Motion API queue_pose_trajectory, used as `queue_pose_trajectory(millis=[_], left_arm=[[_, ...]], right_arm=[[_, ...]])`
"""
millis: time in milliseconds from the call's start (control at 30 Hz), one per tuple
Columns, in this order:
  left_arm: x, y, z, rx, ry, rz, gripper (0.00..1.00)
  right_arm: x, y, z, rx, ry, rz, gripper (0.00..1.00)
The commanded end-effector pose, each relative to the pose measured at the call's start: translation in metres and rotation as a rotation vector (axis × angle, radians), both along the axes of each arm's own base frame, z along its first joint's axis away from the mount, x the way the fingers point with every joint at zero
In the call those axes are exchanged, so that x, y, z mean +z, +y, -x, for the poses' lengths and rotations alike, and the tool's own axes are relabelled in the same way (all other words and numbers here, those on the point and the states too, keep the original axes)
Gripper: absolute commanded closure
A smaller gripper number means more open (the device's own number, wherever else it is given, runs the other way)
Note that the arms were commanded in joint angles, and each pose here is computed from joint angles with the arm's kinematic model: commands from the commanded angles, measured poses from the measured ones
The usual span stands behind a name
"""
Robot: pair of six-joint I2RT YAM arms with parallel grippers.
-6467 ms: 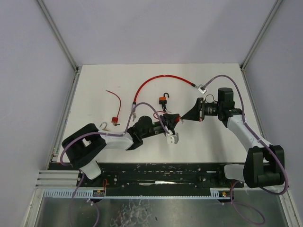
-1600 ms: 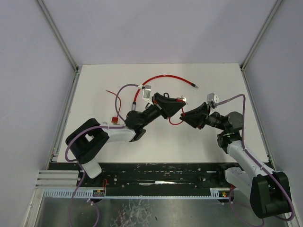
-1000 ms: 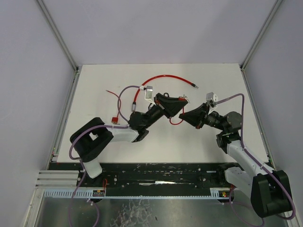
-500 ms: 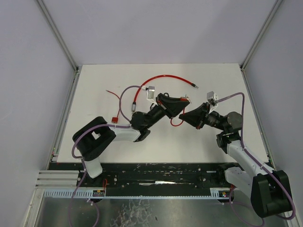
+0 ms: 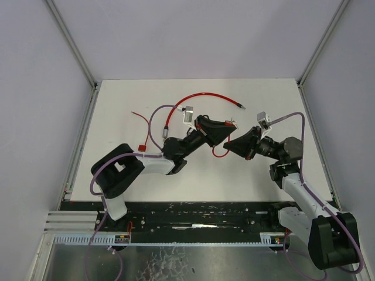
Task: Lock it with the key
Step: Lock the lock.
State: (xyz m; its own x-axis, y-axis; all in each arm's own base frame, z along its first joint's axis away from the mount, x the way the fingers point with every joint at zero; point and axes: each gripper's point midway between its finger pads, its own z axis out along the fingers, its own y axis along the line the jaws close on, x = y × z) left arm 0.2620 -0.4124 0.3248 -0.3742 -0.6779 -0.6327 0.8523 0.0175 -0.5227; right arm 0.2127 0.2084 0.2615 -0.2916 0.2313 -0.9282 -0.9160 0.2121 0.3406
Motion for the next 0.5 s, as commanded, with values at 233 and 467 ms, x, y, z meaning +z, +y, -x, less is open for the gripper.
queue_pose_trajectory(millis=[233, 467], left_arm=[[-0.017, 0.0, 0.015, -0.132, -0.002, -0.036, 1.0], [-0.03, -0.01, 0.016, -0.168, -0.007, -0.066, 1.0]], right_arm=[[0.053, -0.015, -0.025, -0.127, -0.24, 0.03, 1.0], [0.057, -0.015, -0.023, -0.125, -0.262, 0.023, 1.0]])
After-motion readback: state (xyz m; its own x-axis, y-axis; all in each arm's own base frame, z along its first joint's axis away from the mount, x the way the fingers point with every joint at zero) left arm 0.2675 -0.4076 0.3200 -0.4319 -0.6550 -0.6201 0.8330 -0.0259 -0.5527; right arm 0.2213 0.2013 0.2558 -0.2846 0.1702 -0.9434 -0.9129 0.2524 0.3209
